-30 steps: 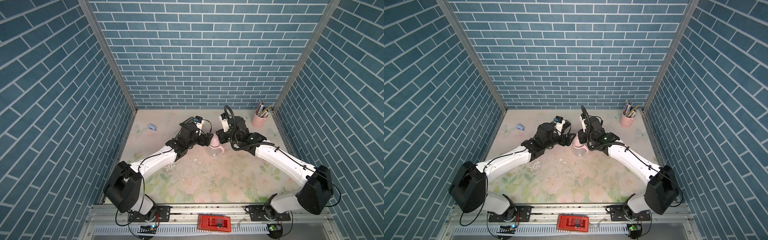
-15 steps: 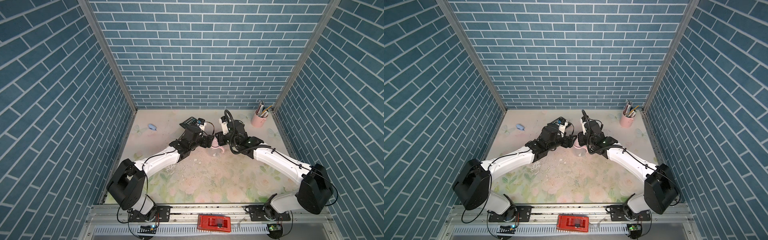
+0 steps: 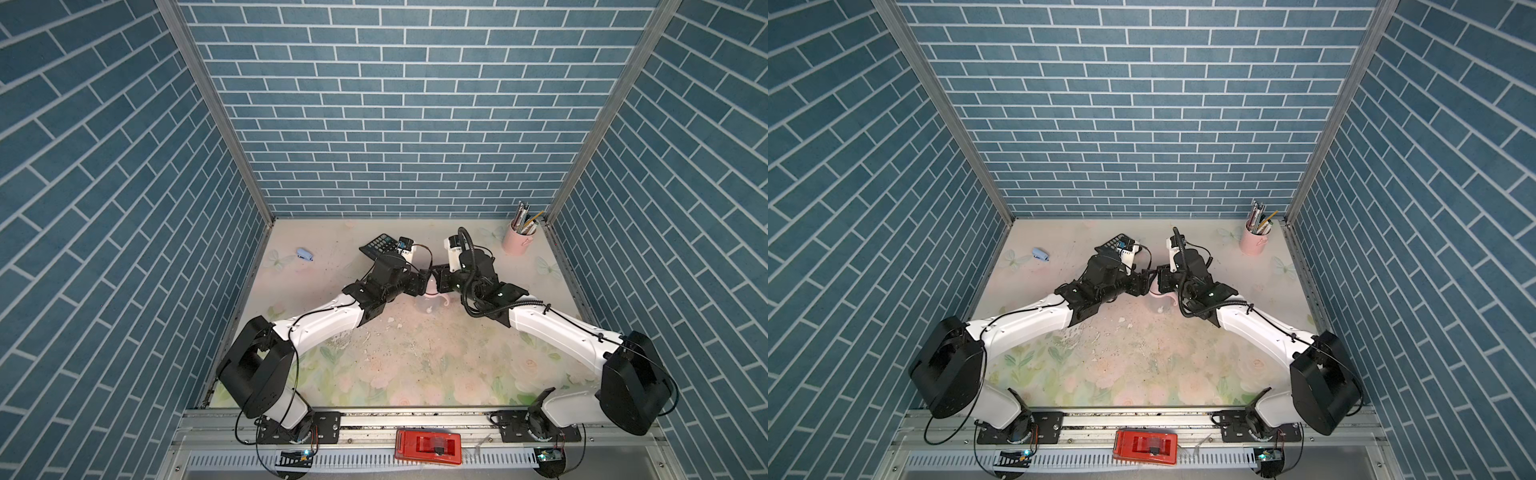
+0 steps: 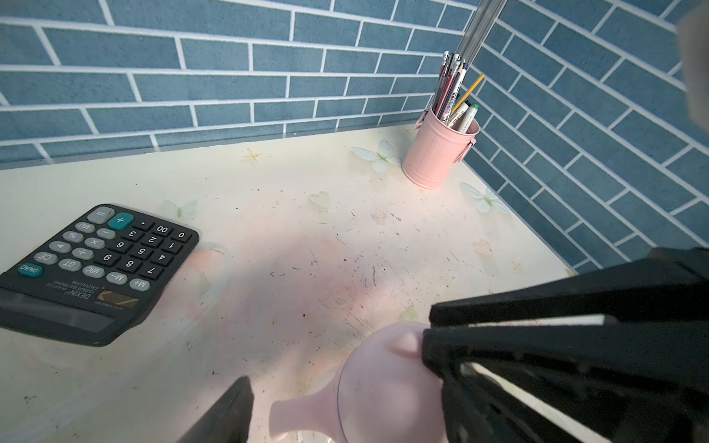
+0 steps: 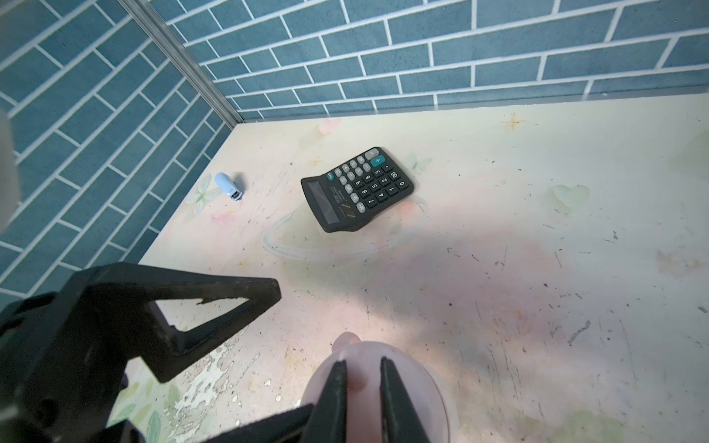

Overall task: Assemble the baby bottles
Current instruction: Adjust the lid on the baby bottle.

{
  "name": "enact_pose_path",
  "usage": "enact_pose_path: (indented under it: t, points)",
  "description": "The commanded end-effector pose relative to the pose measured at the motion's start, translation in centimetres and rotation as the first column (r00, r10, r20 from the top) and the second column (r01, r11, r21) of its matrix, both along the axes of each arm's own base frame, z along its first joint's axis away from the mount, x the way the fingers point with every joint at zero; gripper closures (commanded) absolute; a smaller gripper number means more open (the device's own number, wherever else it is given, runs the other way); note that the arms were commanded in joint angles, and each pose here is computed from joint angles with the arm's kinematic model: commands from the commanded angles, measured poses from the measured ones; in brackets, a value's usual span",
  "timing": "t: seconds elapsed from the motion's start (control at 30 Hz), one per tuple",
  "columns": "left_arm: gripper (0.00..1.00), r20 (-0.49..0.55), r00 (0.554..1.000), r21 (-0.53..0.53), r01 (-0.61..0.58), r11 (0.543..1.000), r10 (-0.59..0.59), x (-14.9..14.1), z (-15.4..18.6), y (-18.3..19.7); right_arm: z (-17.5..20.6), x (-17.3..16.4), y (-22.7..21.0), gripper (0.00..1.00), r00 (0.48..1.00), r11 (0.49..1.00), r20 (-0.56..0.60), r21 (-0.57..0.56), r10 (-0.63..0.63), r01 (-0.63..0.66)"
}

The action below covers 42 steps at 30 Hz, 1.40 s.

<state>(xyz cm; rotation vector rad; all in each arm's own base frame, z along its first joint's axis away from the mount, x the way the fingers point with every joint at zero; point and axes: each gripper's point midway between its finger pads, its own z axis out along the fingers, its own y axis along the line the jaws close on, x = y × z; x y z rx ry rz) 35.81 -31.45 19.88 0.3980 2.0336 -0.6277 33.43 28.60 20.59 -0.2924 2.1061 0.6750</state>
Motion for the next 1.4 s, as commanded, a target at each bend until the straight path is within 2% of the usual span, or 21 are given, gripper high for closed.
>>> enact_pose_path:
  t: [0.0,0.6,0.8,1.37]
  points:
    - [0.24,-0.042,0.999,0.052,-0.003,0.999,0.006,-0.4,-2.0,0.1,-4.9,-1.9,-1.0,0.82,0.991,0.997,-0.130,-0.077,-0.032,0.022]
    - [0.30,-0.104,0.995,0.085,0.014,0.996,-0.005,-2.3,-5.9,-0.3,-9.5,-3.3,-2.1,0.82,0.984,0.980,-0.135,-0.179,-0.114,0.089]
    - [0.33,-0.121,0.993,0.100,0.024,0.995,-0.011,-2.8,-6.8,-0.4,-10.3,-3.7,-2.4,0.82,0.982,0.977,-0.141,-0.188,-0.124,0.096]
    - [0.34,-0.157,0.988,0.131,0.019,0.991,0.002,-4.5,-9.5,0.1,-11.8,-4.6,-2.3,0.82,0.980,0.971,-0.147,-0.217,-0.137,0.103]
